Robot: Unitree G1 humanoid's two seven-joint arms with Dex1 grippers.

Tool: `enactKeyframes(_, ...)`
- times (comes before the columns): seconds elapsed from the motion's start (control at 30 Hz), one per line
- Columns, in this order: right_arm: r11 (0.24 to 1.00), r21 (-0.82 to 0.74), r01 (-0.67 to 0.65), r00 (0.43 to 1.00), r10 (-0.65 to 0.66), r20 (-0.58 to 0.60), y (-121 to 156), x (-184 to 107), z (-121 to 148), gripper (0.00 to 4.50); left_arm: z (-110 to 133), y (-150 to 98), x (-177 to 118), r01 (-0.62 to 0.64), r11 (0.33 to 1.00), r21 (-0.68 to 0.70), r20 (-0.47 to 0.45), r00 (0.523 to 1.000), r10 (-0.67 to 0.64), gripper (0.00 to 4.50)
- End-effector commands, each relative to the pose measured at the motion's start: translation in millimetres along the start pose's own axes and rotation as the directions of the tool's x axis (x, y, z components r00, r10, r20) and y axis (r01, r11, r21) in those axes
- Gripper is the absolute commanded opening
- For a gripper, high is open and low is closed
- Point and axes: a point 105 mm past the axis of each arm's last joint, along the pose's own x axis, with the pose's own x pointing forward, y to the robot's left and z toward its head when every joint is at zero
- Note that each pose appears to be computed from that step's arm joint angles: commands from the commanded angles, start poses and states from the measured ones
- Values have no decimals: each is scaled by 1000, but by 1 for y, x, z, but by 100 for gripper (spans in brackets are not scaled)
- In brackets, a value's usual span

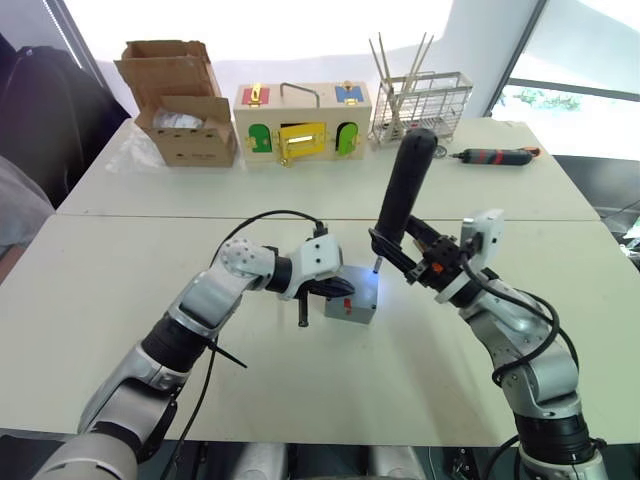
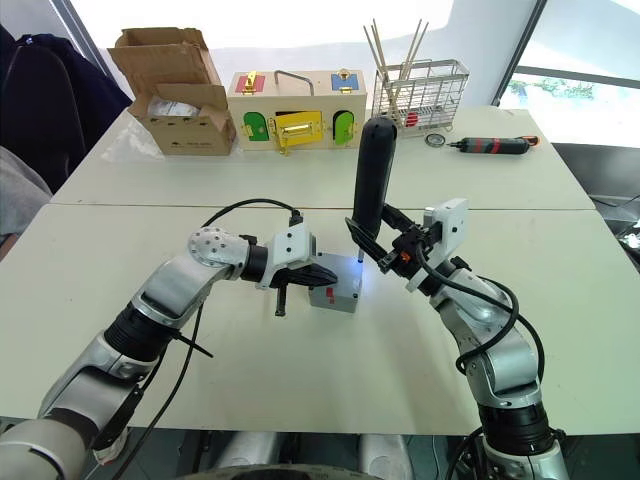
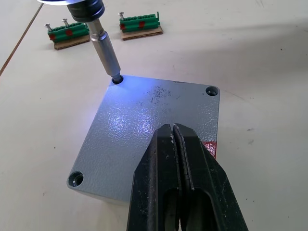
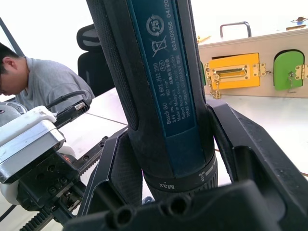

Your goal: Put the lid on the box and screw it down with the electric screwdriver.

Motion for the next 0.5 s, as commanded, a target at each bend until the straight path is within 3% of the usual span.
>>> enactKeyframes(0.03, 999, 41, 27, 994, -22, -110, -4, -5, -27, 188, -21, -2, 2, -1, 999, -51, -67, 998, -3, 0)
enactKeyframes(0.23, 1000, 13, 27, 998, -26, -57, -14, -1, 4, 188, -20, 0, 0, -23, 997, -69, -48, 999, 20, 0)
enactKeyframes(0.43, 999, 9, -42, 992, 41, 119, -33, 2, 106, 188, -8, 1, -21, -71, 994, -86, 15, 997, 73, 0)
enactKeyframes(0.5, 999, 2, -54, 990, 53, 127, -38, 2, 125, 188, -6, 3, -26, -94, 992, -86, 25, 995, 96, 0)
